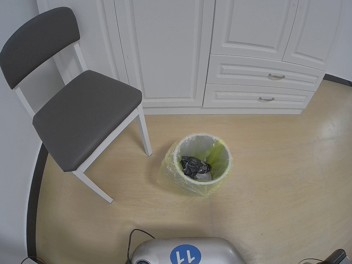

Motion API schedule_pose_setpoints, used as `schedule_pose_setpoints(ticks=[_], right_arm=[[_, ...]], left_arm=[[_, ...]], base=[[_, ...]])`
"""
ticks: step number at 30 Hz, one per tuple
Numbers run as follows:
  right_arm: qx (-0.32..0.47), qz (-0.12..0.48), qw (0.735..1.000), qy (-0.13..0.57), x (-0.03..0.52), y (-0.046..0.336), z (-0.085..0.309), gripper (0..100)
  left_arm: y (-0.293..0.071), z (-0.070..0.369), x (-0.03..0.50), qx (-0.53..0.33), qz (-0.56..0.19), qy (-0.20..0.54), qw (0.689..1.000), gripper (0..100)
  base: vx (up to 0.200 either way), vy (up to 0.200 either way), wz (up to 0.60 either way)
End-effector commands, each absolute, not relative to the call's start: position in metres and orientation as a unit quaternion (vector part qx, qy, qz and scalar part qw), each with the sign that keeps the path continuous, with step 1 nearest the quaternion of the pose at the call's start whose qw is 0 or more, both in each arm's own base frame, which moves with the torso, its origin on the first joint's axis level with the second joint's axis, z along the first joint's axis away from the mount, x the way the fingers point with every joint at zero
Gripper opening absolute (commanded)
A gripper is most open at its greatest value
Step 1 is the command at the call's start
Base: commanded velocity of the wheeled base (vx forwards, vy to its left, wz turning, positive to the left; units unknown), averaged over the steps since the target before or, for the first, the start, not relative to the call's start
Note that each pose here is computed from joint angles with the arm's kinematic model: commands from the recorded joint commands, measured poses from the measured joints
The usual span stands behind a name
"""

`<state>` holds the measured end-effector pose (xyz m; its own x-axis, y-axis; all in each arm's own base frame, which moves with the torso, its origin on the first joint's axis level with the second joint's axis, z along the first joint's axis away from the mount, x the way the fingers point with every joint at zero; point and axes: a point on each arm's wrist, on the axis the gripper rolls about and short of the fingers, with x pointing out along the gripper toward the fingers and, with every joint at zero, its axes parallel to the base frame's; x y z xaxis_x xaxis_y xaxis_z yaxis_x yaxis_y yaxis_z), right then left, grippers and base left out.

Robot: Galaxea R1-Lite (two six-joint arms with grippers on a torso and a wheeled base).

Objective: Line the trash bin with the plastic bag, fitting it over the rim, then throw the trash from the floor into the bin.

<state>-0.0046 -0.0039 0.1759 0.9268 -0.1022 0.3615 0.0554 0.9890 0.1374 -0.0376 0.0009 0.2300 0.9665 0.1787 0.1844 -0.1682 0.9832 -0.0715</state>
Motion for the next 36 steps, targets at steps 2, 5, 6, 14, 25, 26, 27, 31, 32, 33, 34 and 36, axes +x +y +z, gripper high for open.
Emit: schedule_pose_setpoints(ticks=[2, 5, 6, 14, 25, 26, 27, 31, 32, 33, 34, 36], right_arm=[[0.074, -0.013, 0.970, -0.229, -0.024, -0.004, 0.157, 100], [0.074, -0.009, 0.970, -0.230, -0.025, -0.004, 0.153, 100], [0.074, -0.006, 0.969, -0.236, -0.028, -0.004, 0.143, 100], [0.086, -0.019, 0.970, -0.225, -0.033, -0.002, 0.120, 100], [0.126, -0.014, 0.968, -0.218, -0.032, -0.002, 0.119, 100], [0.121, -0.015, 0.968, -0.218, -0.032, -0.002, 0.119, 100], [0.114, -0.017, 0.970, -0.216, -0.032, -0.002, 0.118, 100], [0.078, -0.028, 0.980, -0.182, -0.029, -0.002, 0.112, 100], [0.070, -0.031, 0.982, -0.170, -0.029, -0.002, 0.109, 100], [0.063, -0.031, 0.984, -0.161, -0.028, -0.002, 0.108, 100], [0.057, -0.031, 0.987, -0.147, -0.027, -0.002, 0.105, 100], [0.056, -0.031, 0.989, -0.132, -0.026, -0.002, 0.102, 100]], left_arm=[[0.000, 0.222, -0.059, -0.029, 0.084, -0.124, 0.988, 100], [-0.001, 0.219, -0.063, -0.029, 0.083, -0.121, 0.989, 100], [-0.001, 0.212, -0.071, -0.029, 0.083, -0.114, 0.990, 100], [-0.001, 0.196, -0.083, -0.037, 0.087, -0.110, 0.989, 100], [0.003, 0.170, -0.090, -0.053, 0.065, -0.070, 0.994, 100], [0.003, 0.169, -0.089, -0.058, 0.065, -0.068, 0.994, 100], [0.003, 0.168, -0.089, -0.062, 0.064, -0.067, 0.994, 100], [0.003, 0.162, -0.083, -0.060, 0.064, -0.053, 0.995, 100], [0.003, 0.159, -0.081, -0.059, 0.066, -0.048, 0.995, 100], [0.003, 0.155, -0.077, -0.058, 0.066, -0.042, 0.995, 100], [0.003, 0.150, -0.073, -0.059, 0.067, -0.036, 0.995, 100], [0.003, 0.143, -0.067, -0.058, 0.068, -0.031, 0.995, 100]], base=[[0.000, 0.000, 0.00], [0.000, 0.000, 0.00], [0.000, 0.000, 0.00], [0.000, 0.000, 0.00], [0.000, 0.000, 0.00], [0.000, 0.000, 0.00], [0.000, 0.000, 0.00], [0.000, 0.000, 0.00], [0.000, 0.000, 0.00], [0.000, 0.000, 0.00], [0.000, 0.000, 0.00], [0.000, 0.000, 0.00]])
